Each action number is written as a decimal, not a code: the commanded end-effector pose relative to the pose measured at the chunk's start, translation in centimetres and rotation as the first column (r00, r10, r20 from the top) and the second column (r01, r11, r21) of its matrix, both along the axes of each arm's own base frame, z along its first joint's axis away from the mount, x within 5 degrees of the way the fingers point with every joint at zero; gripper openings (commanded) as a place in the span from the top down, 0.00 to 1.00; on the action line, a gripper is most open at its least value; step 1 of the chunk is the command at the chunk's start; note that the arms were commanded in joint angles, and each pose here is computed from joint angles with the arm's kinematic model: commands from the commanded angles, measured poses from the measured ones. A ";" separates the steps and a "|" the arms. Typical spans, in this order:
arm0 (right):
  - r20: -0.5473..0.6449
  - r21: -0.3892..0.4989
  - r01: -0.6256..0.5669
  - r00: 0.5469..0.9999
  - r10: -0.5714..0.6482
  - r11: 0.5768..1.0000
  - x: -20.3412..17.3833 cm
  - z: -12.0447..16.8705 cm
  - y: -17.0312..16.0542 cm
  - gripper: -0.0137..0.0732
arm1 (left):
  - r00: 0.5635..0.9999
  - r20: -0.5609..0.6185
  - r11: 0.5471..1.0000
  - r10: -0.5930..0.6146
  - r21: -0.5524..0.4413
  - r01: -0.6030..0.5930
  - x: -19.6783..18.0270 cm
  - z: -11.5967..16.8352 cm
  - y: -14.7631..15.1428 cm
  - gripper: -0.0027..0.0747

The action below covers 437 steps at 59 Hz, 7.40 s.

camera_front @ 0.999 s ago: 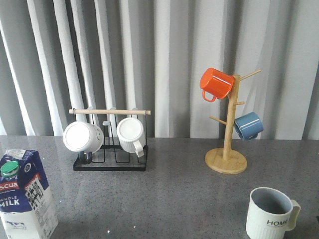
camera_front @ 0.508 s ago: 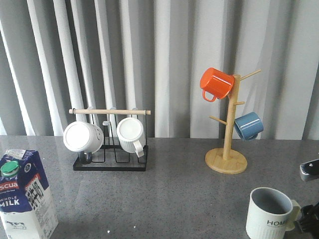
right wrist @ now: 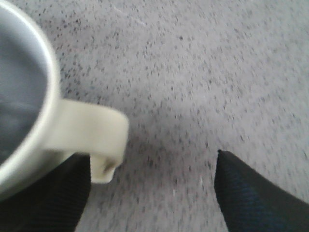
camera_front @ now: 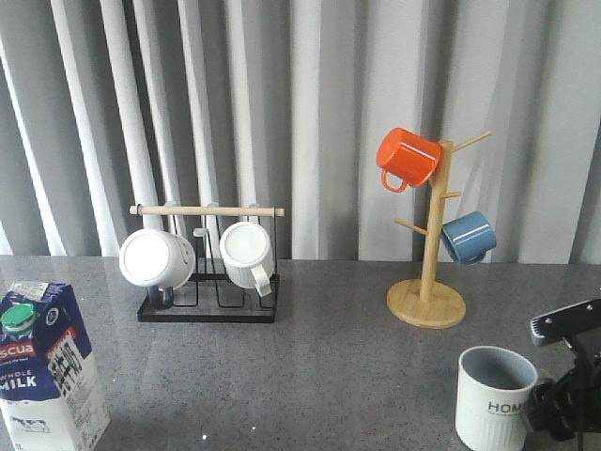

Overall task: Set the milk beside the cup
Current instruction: 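Grasp the white HOME mug by its handle with the right gripper, then slide the white HOME mug toward the milk carton, release it, then lower the left gripper onto the top of the milk carton, then grasp the milk carton top with the left gripper and lift it, then carry the milk carton beside the white mug and lower it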

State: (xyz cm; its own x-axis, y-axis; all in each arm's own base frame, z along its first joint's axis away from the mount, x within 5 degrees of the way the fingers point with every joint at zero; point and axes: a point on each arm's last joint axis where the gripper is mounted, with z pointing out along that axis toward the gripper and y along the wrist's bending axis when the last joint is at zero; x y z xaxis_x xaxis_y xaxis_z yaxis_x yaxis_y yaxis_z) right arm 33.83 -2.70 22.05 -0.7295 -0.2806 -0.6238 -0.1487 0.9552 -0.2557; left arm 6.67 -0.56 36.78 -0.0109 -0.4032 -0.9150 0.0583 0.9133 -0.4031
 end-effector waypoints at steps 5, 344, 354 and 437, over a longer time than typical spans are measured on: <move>0.202 -0.067 -0.072 0.976 0.085 0.995 2.1 1.5 -0.1 0.41 | 0.997 0.077 1.000 0.007 -0.009 -0.006 0.1 1.4 0.1 0.43; 0.365 0.240 -0.364 0.893 0.264 0.900 -27.3 5.1 5.5 0.85 | 0.549 -0.799 0.881 -0.246 0.052 0.470 28.6 4.0 -2.0 0.83; 0.365 0.240 -0.364 0.893 0.264 0.900 -27.3 5.1 5.5 0.85 | 0.557 -0.662 0.773 -0.501 -0.053 0.632 27.5 6.4 -5.2 0.98; 0.368 0.240 -0.365 0.891 0.264 0.899 -27.3 5.1 5.5 0.85 | 0.437 -0.769 0.696 -0.467 -0.015 0.718 31.3 3.1 -16.7 0.92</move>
